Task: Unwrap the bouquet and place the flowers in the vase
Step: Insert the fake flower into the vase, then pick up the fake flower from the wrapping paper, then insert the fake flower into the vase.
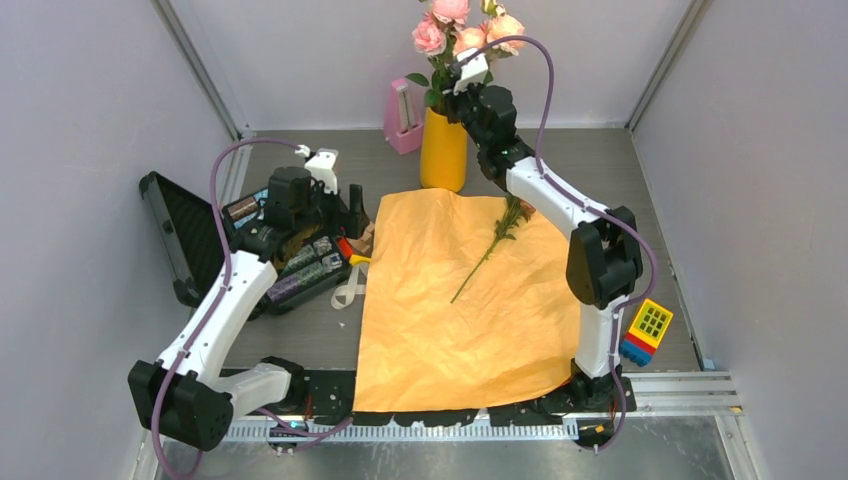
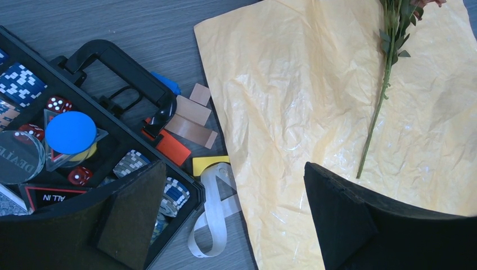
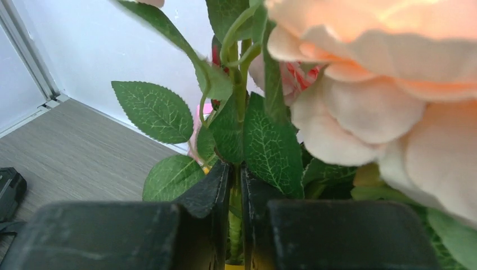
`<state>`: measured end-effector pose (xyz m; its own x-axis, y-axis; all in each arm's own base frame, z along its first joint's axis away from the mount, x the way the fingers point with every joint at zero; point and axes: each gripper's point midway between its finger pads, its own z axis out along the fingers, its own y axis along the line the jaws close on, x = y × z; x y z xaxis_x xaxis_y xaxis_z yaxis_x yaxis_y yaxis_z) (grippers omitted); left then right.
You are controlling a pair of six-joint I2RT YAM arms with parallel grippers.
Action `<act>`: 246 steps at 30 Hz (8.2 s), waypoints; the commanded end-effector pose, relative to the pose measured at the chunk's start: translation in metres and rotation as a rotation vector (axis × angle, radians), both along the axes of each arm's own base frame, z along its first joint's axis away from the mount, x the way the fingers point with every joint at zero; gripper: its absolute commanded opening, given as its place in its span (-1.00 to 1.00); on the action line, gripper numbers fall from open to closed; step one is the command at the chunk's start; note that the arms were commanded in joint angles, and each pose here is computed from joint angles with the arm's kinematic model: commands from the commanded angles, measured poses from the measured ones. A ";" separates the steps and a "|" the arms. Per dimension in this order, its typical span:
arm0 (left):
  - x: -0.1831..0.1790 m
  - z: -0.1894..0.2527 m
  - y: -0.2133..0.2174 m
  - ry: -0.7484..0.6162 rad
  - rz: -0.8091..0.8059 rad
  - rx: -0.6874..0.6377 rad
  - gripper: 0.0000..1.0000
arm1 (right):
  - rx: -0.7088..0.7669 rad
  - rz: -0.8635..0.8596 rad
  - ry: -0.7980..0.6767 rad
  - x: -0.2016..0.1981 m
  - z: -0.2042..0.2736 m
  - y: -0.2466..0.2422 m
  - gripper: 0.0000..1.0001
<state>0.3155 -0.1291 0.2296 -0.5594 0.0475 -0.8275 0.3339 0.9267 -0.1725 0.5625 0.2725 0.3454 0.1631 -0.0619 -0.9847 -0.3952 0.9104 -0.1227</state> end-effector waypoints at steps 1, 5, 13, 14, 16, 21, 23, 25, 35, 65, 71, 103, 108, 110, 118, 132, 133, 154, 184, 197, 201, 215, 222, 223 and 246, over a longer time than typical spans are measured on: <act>0.005 0.008 -0.007 -0.041 -0.025 -0.014 0.91 | 0.059 -0.020 -0.092 -0.016 0.053 -0.016 -0.64; 0.004 0.009 -0.008 -0.042 -0.031 -0.017 0.91 | 0.064 -0.014 -0.095 -0.020 0.056 -0.016 -0.54; 0.003 0.010 -0.010 -0.042 -0.036 -0.019 0.91 | 0.079 0.002 -0.096 -0.027 0.061 -0.017 -0.39; 0.003 0.010 -0.010 -0.043 -0.038 -0.020 0.91 | 0.080 0.003 -0.094 -0.028 0.061 -0.016 -0.35; 0.003 0.010 -0.011 -0.044 -0.039 -0.020 0.91 | 0.083 0.008 -0.093 -0.030 0.062 -0.016 -0.21; 0.002 0.011 -0.011 -0.047 -0.040 -0.020 0.91 | 0.097 0.012 -0.097 -0.036 0.065 -0.019 0.06; 0.002 0.012 -0.011 -0.049 -0.040 -0.020 0.90 | 0.100 0.017 -0.095 -0.038 0.066 -0.019 0.14; 0.002 0.013 -0.011 -0.052 -0.040 -0.021 0.90 | 0.102 0.023 -0.092 -0.040 0.066 -0.019 0.18; 0.001 0.013 -0.011 -0.052 -0.041 -0.020 0.91 | 0.101 0.038 -0.057 -0.049 0.063 -0.020 0.34; 0.001 0.017 -0.007 -0.073 -0.021 -0.011 0.90 | 0.004 0.164 0.239 -0.149 0.041 -0.041 0.55; 0.001 0.018 -0.004 -0.082 -0.010 -0.004 0.91 | 0.063 0.079 0.390 -0.185 0.015 -0.068 0.54; 0.002 0.018 -0.001 -0.091 0.002 0.005 0.91 | 0.497 -0.647 1.006 -0.150 -0.206 -0.183 0.18; 0.002 0.019 -0.001 -0.093 -0.001 0.004 0.91 | 0.514 -0.679 1.076 -0.141 -0.243 -0.177 0.15; 0.002 0.019 -0.001 -0.093 -0.001 0.005 0.91 | 0.520 -0.685 1.091 -0.140 -0.253 -0.174 0.15; 0.001 0.019 -0.002 -0.091 -0.006 0.002 0.90 | 0.490 -0.711 1.130 -0.131 -0.280 -0.167 0.14; 0.001 0.021 -0.003 -0.096 -0.009 -0.002 0.91 | 0.472 -0.713 1.131 -0.116 -0.294 -0.157 0.02; 0.000 0.021 -0.003 -0.097 -0.010 -0.003 0.91 | 0.469 -0.715 1.132 -0.116 -0.294 -0.157 0.02; -0.001 0.024 -0.002 -0.104 -0.009 -0.005 0.91 | 0.442 -0.730 1.115 -0.102 -0.298 -0.153 -0.49; 0.000 0.022 -0.001 -0.104 -0.006 0.005 0.92 | 0.448 -0.430 0.312 -0.178 0.018 -0.184 -0.99; 0.000 0.021 -0.001 -0.101 -0.005 0.004 0.92 | 0.335 -0.048 -0.171 -0.224 0.156 -0.113 -0.99; 0.001 0.020 -0.001 -0.098 -0.003 0.008 0.92 | 0.300 0.009 -0.240 -0.211 0.172 -0.089 -1.00; 0.002 0.017 0.000 -0.092 0.003 0.014 0.92 | 0.249 0.024 -0.451 -0.143 0.223 -0.041 -1.00; 0.002 0.017 0.000 -0.092 0.003 0.014 0.92 | 0.216 0.021 -0.499 -0.118 0.242 -0.024 -1.00; 0.001 0.017 0.000 -0.092 0.003 0.014 0.92 | 0.215 0.020 -0.512 -0.119 0.250 -0.025 -1.00; 0.001 0.020 0.000 -0.099 0.001 0.010 0.92 | 0.155 -0.039 -0.506 -0.086 0.241 -0.018 -1.00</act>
